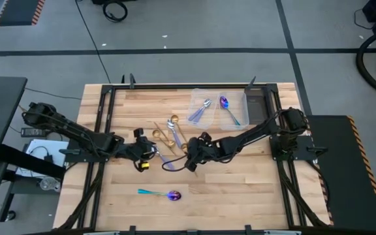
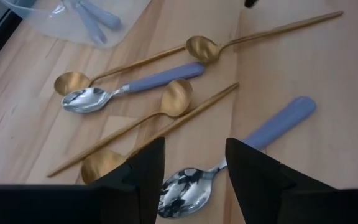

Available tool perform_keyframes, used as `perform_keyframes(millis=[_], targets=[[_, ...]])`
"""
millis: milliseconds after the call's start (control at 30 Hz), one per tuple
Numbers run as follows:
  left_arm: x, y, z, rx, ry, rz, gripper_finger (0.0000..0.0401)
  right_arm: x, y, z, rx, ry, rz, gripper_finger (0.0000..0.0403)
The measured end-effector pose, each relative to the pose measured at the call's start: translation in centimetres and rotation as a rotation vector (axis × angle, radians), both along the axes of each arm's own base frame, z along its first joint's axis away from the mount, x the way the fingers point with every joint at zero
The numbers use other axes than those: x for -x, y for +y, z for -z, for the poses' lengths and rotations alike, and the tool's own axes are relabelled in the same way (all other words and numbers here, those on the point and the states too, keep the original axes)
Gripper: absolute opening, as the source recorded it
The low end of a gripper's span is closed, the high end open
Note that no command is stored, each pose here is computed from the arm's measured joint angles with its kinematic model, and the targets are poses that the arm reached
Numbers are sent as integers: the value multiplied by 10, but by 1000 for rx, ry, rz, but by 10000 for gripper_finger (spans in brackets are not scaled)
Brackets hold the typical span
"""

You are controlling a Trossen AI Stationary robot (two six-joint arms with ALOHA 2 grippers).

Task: Sort silverware by color (type)
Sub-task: Put the bottom right golden spoon into the black bin

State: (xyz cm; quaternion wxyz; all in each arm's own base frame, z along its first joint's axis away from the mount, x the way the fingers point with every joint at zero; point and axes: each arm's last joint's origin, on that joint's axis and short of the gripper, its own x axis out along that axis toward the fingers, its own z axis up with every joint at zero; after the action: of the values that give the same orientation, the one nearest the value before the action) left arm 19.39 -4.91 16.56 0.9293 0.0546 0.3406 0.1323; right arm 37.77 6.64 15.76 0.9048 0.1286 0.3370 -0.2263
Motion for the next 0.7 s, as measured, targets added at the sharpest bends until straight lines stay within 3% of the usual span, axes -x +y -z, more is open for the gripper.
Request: perform_keyframes(millis=[700], targets=[[1, 4, 2, 16, 17, -41, 176, -5, 11, 28, 72, 31, -14, 183]])
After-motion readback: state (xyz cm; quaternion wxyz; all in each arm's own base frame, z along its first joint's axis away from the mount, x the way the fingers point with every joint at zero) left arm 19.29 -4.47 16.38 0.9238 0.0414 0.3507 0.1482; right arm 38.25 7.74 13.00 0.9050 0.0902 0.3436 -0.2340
